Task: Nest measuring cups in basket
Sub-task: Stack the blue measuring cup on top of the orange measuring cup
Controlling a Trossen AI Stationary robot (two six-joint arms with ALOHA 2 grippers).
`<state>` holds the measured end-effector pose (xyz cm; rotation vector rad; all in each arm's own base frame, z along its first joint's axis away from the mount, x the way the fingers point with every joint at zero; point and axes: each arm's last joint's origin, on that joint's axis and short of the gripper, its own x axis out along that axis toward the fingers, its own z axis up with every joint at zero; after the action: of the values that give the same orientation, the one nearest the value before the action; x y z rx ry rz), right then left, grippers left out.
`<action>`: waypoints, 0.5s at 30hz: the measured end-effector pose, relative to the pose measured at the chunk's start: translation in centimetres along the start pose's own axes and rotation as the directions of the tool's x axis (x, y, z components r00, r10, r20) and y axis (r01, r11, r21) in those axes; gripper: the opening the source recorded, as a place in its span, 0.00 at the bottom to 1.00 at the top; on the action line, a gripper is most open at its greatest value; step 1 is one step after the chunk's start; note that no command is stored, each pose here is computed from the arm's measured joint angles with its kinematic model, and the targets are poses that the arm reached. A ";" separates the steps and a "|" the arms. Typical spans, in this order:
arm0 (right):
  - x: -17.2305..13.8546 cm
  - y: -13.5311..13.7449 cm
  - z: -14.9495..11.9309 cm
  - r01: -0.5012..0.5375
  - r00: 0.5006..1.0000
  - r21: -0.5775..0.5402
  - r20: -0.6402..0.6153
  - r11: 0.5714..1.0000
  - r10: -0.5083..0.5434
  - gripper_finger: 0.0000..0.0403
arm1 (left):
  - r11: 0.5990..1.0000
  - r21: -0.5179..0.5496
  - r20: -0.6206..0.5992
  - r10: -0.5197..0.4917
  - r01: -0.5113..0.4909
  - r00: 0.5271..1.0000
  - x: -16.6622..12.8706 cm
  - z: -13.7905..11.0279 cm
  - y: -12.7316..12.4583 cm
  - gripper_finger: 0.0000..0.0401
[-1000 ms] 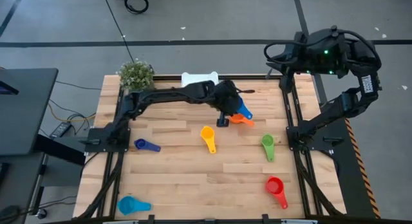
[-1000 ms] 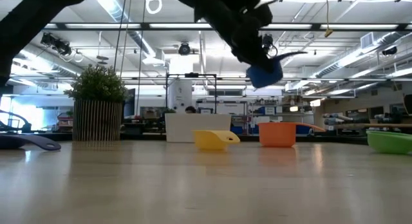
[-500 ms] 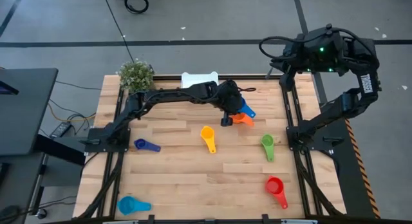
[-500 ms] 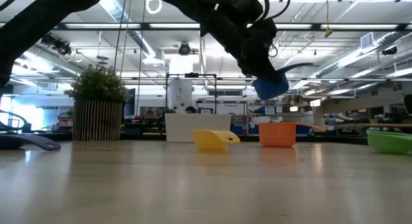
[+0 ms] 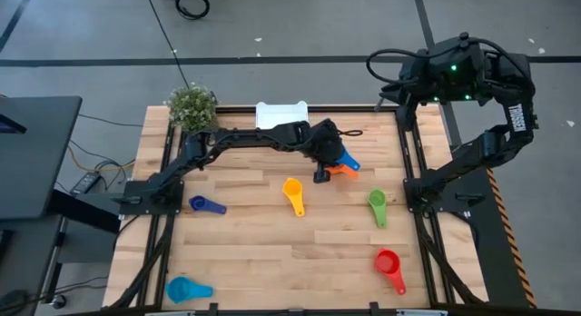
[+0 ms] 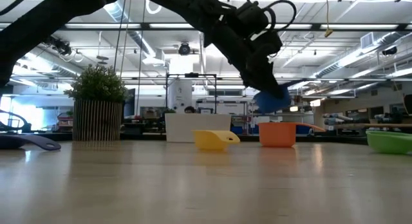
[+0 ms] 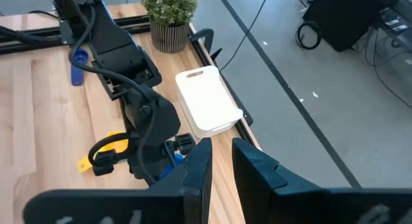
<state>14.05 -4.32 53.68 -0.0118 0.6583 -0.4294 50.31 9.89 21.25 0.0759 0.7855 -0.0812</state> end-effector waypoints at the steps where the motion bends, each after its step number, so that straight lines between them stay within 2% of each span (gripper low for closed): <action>1: 0.0 0.0 0.0 -0.001 1.000 -0.003 0.000 1.000 0.001 0.17 | 1.000 -0.002 -0.010 -0.002 0.002 1.000 0.0 -0.1 0.0 0.03; 5: 0.0 0.0 0.0 -0.008 1.000 -0.012 0.000 1.000 0.008 0.17 | 1.000 0.000 0.004 0.001 -0.001 1.000 0.6 -0.2 0.1 0.03; 7: 0.0 0.0 0.0 -0.009 1.000 -0.013 0.000 1.000 0.009 0.17 | 1.000 -0.012 -0.040 -0.011 0.010 0.999 1.1 -0.9 0.0 0.03; 13: 0.0 0.0 0.0 -0.010 1.000 -0.013 0.001 1.000 0.010 0.17 | 1.000 -0.009 -0.051 -0.014 0.014 0.999 2.7 -1.7 0.0 0.03; 15: 0.0 0.0 0.0 -0.011 1.000 -0.013 0.001 1.000 0.011 0.17 | 0.999 -0.024 -0.104 -0.031 0.028 0.994 3.0 -2.5 -0.1 0.03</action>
<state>14.05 -4.29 53.68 -0.0212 0.6601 -0.4144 50.68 9.88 17.38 0.0471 0.8922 -0.0967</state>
